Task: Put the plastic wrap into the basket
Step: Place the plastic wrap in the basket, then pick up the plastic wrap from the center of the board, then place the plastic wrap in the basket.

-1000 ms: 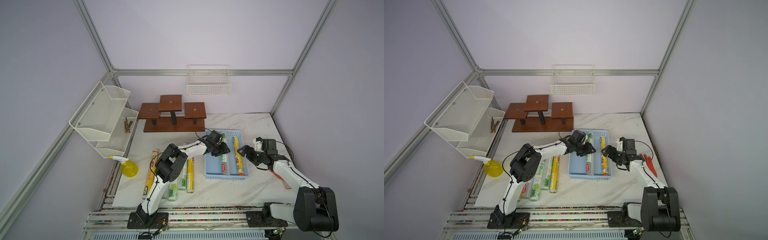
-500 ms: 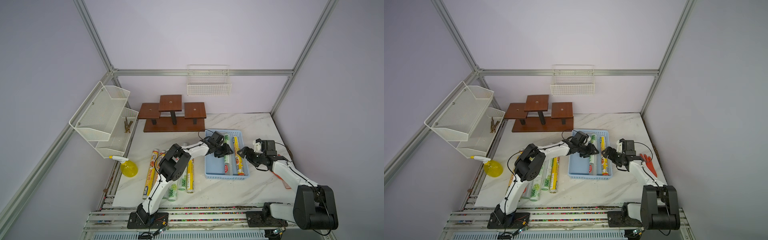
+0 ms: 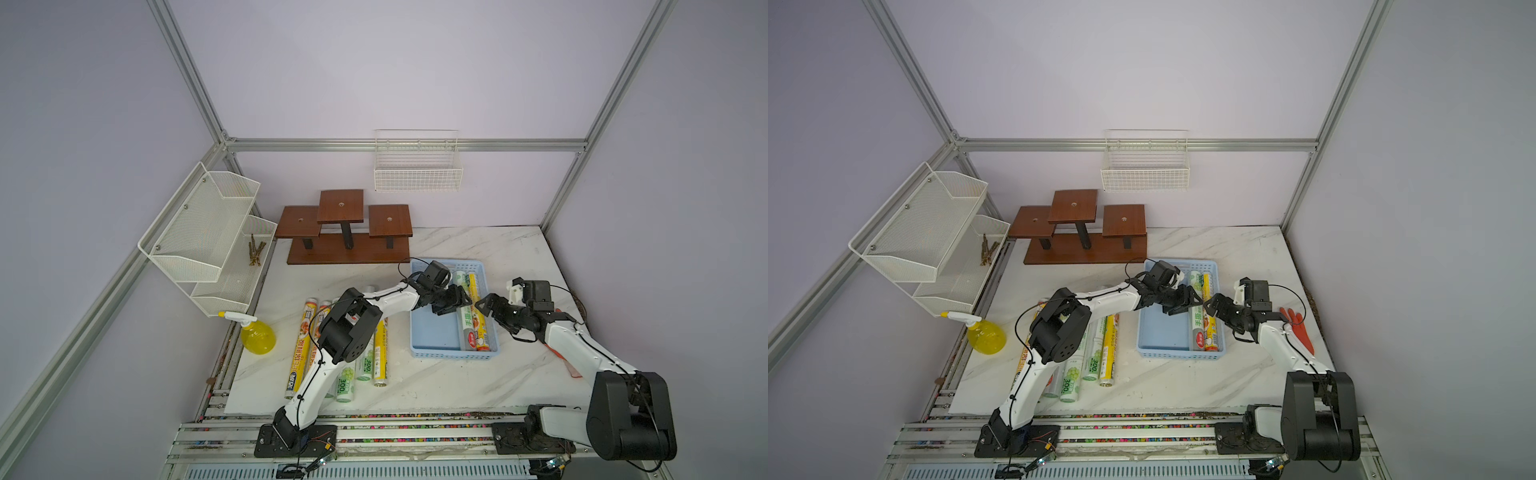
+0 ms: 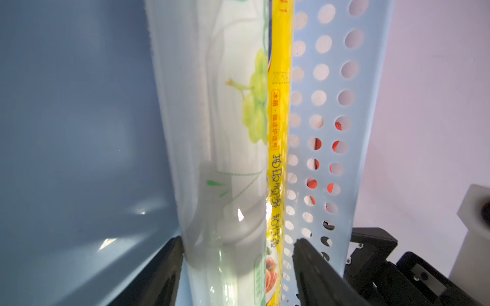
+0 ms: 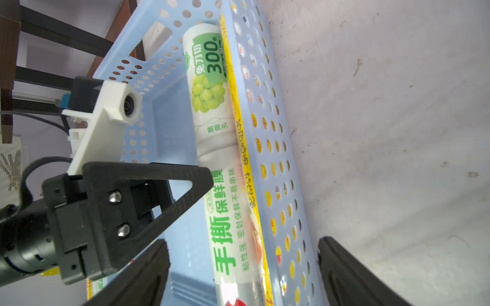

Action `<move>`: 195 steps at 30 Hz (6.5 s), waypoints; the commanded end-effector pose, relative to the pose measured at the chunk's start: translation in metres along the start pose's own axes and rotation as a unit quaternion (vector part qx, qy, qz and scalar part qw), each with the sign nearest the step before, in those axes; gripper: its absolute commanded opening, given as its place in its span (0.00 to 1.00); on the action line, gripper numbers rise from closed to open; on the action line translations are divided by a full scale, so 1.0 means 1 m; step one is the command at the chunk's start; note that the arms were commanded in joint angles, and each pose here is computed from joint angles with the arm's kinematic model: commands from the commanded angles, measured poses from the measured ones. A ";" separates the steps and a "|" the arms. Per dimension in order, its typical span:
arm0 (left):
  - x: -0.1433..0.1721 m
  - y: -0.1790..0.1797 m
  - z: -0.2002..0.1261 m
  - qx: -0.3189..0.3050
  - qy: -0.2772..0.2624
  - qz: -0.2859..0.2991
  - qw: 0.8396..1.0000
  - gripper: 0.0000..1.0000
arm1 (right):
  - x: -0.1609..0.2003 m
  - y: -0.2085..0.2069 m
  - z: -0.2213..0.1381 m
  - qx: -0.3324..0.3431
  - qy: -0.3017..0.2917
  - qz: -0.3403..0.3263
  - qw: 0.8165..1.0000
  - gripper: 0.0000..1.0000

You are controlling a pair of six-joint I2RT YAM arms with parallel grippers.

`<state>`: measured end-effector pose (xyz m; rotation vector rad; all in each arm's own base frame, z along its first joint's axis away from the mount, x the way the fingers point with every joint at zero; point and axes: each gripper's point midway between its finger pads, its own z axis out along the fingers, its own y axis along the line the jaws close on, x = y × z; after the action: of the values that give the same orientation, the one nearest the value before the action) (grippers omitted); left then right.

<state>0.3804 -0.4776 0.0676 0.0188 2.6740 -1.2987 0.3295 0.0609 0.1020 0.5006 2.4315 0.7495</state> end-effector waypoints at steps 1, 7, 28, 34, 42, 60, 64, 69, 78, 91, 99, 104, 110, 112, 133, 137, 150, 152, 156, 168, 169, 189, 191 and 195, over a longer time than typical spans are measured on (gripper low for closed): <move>-0.009 -0.043 -0.034 0.015 -0.030 0.046 0.998 0.71 | -0.009 0.006 -0.011 0.003 -0.020 -0.010 1.000 0.92; -0.019 -0.053 -0.094 -0.049 -0.092 0.111 0.988 0.74 | -0.030 0.031 -0.036 -0.013 -0.054 -0.035 0.998 0.92; 0.034 0.115 -0.255 -0.360 -0.142 0.091 0.918 0.57 | 0.054 0.183 0.002 -0.091 0.004 -0.212 0.973 0.89; 0.047 0.134 -0.265 -0.390 -0.130 0.077 0.909 0.53 | 0.078 0.206 0.018 -0.090 0.023 -0.241 0.966 0.89; 0.050 0.161 -0.266 -0.444 -0.107 0.065 0.887 0.44 | 0.095 0.216 0.029 -0.095 0.044 -0.255 0.961 0.89; 0.051 0.189 -0.229 -0.451 -0.048 0.058 0.889 0.49 | 0.117 0.229 0.033 -0.160 0.081 -0.248 0.952 0.90; 0.049 0.192 -0.224 -0.442 -0.045 0.054 0.894 0.53 | 0.120 0.227 0.037 -0.162 0.083 -0.239 0.954 0.91; 0.045 0.197 -0.219 -0.429 -0.043 0.047 0.901 0.55 | 0.124 0.222 0.042 -0.165 0.085 -0.224 0.957 0.92; 0.047 0.212 -0.208 -0.435 -0.023 0.047 0.899 0.58 | 0.126 0.216 0.046 -0.161 0.086 -0.217 0.959 0.92; 0.041 0.201 -0.219 -0.437 -0.034 0.056 0.897 0.39 | 0.111 0.209 0.036 -0.132 0.051 -0.228 0.963 0.92; 0.007 0.122 -0.269 -0.380 -0.136 0.085 0.911 0.30 | 0.067 0.187 0.009 -0.057 -0.054 -0.209 0.975 0.94; -0.005 0.054 -0.256 -0.222 -0.174 0.103 0.954 0.27 | 0.036 0.162 -0.013 -0.025 -0.107 -0.191 0.975 0.96; -0.013 -0.010 -0.220 -0.091 -0.179 0.114 0.973 0.25 | 0.007 0.122 -0.030 -0.012 -0.123 -0.134 0.983 0.96; -0.017 -0.026 -0.207 -0.063 -0.174 0.120 0.975 0.25 | 0.003 0.111 -0.032 -0.006 -0.122 -0.123 0.985 0.96; -0.045 -0.039 -0.097 -0.027 -0.125 0.064 0.990 0.26 | -0.001 0.054 -0.040 0.027 -0.118 -0.078 0.990 0.97; -0.040 -0.032 -0.089 -0.031 -0.115 0.057 0.991 0.27 | 0.003 0.051 -0.038 0.029 -0.113 -0.077 0.990 0.97; -0.020 -0.033 -0.076 -0.027 -0.084 0.051 0.995 0.28 | 0.010 0.047 -0.029 0.030 -0.097 -0.074 0.992 0.96; -0.019 -0.036 -0.079 -0.024 -0.083 0.047 0.995 0.28 | 0.011 0.047 -0.028 0.027 -0.093 -0.074 0.993 0.97; -0.015 -0.034 -0.078 -0.029 -0.083 0.043 0.995 0.28 | 0.014 0.048 -0.024 0.021 -0.086 -0.073 0.993 0.96; -0.008 -0.015 -0.056 -0.040 -0.058 0.030 0.997 0.31 | 0.018 0.046 -0.018 0.020 -0.073 -0.076 0.994 0.97; -0.008 -0.013 -0.054 -0.041 -0.057 0.030 0.997 0.31 | 0.018 0.047 -0.017 0.018 -0.071 -0.078 0.994 0.97; -0.002 0.007 -0.036 -0.054 -0.027 0.016 0.998 0.52 | 0.021 0.055 -0.012 -0.002 -0.052 -0.083 0.995 0.96; -0.002 0.007 -0.035 -0.054 -0.027 0.016 0.998 0.55 | 0.020 0.055 -0.013 0.002 -0.055 -0.086 0.995 0.96; -0.002 0.003 -0.034 -0.043 -0.022 0.019 0.999 0.61 | 0.018 0.054 -0.015 0.006 -0.060 -0.086 0.994 0.97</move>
<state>0.3701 -0.4307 0.0529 -0.0322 2.7622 -1.0276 0.3108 0.1085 0.1280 0.3380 2.3696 0.6337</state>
